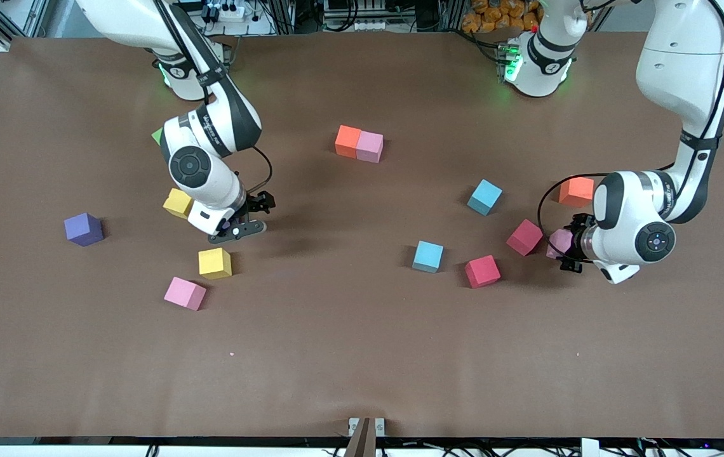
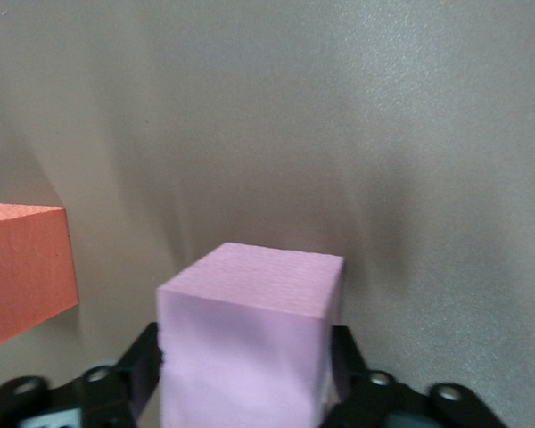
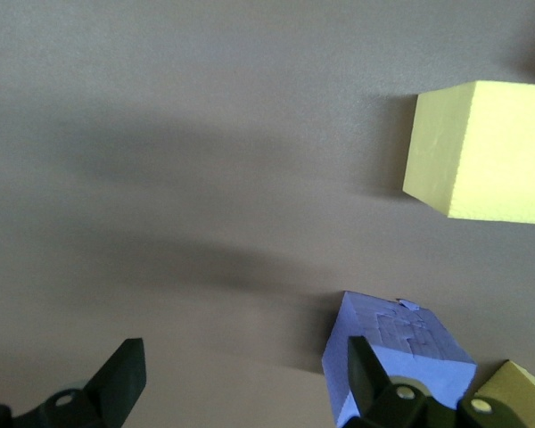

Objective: Form number 2 with 11 blocks
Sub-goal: 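Grasp the pink cube with the left gripper while the right gripper reaches purple, then carry the pink cube with the left gripper while the right gripper grasps purple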

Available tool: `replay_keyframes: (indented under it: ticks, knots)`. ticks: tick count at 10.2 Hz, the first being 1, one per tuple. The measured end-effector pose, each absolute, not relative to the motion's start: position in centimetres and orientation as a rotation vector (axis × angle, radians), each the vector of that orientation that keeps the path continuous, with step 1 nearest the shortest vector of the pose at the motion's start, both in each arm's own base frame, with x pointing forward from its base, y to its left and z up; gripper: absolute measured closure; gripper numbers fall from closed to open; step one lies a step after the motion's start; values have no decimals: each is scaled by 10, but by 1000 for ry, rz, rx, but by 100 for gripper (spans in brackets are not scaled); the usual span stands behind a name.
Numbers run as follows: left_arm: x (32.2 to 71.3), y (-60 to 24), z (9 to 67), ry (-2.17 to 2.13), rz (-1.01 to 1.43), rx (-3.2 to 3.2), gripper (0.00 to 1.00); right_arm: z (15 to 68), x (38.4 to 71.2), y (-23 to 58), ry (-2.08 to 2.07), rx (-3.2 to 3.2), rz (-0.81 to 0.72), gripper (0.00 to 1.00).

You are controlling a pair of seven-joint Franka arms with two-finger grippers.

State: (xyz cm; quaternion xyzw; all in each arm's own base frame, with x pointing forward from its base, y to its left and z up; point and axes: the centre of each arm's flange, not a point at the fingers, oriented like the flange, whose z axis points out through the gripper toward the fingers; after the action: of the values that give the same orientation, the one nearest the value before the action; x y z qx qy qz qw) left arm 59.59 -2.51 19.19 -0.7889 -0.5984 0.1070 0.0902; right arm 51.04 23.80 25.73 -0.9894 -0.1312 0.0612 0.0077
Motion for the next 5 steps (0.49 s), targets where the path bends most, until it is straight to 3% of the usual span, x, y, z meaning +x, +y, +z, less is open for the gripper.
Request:
replay_keyframes:
  ticks: [5]
  knots:
    - [608, -36, 229, -1763, 281, -2386, 41, 263, 514, 243, -419, -3089, 168, 0]
